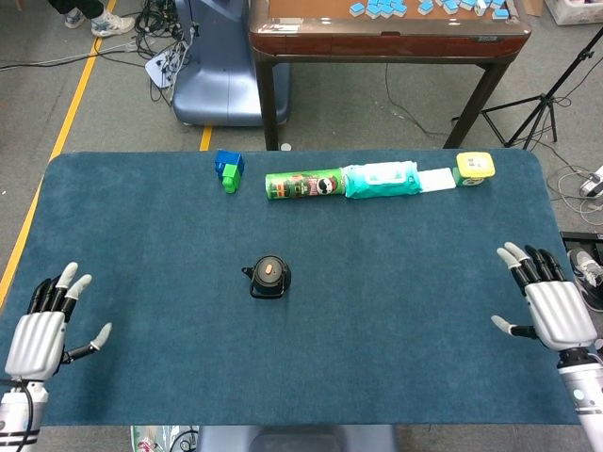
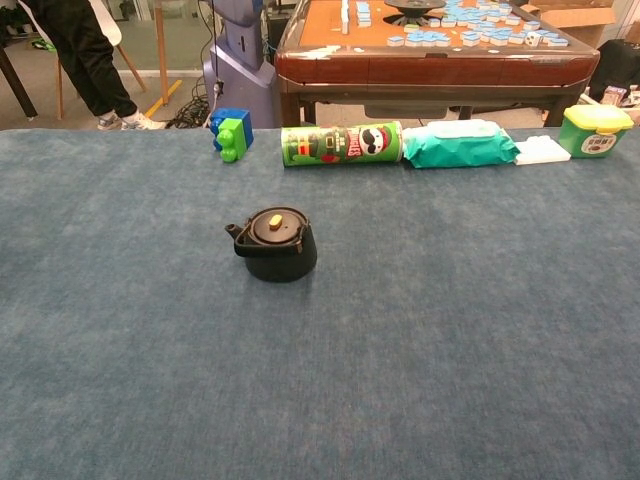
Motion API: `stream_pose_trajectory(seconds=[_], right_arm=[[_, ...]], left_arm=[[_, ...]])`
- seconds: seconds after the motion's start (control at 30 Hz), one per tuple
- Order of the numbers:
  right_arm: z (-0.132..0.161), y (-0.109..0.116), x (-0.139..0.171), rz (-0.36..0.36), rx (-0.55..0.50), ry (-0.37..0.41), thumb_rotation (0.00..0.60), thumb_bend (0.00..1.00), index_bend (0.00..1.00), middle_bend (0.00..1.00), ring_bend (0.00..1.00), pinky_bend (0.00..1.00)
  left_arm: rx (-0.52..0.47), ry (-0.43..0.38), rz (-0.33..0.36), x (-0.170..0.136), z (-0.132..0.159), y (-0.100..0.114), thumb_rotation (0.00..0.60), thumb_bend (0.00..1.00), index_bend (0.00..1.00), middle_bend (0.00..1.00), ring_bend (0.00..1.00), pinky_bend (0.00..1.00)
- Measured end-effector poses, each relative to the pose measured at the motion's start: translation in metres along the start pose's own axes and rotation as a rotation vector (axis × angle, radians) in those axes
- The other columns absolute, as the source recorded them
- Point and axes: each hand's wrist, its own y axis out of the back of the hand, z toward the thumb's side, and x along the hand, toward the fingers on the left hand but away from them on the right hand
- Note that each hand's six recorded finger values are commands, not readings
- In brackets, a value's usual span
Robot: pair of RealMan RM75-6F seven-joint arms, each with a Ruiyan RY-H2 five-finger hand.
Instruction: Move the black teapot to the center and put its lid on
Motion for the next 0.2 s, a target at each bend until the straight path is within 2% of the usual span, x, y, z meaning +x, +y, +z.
stream_pose_trajectory(seconds=[0.2], right_arm=[[0.0001,-0.0013,0.0019,-0.023,0.008,0.004,0.6,0.11,0.09,0.11,0.0,0.0]], left_arm=[[0.007,0.007,-0.003,-0.0134,-0.0003,-0.0049,0.251,0.25,0.12,0.0,0.0,0.0]])
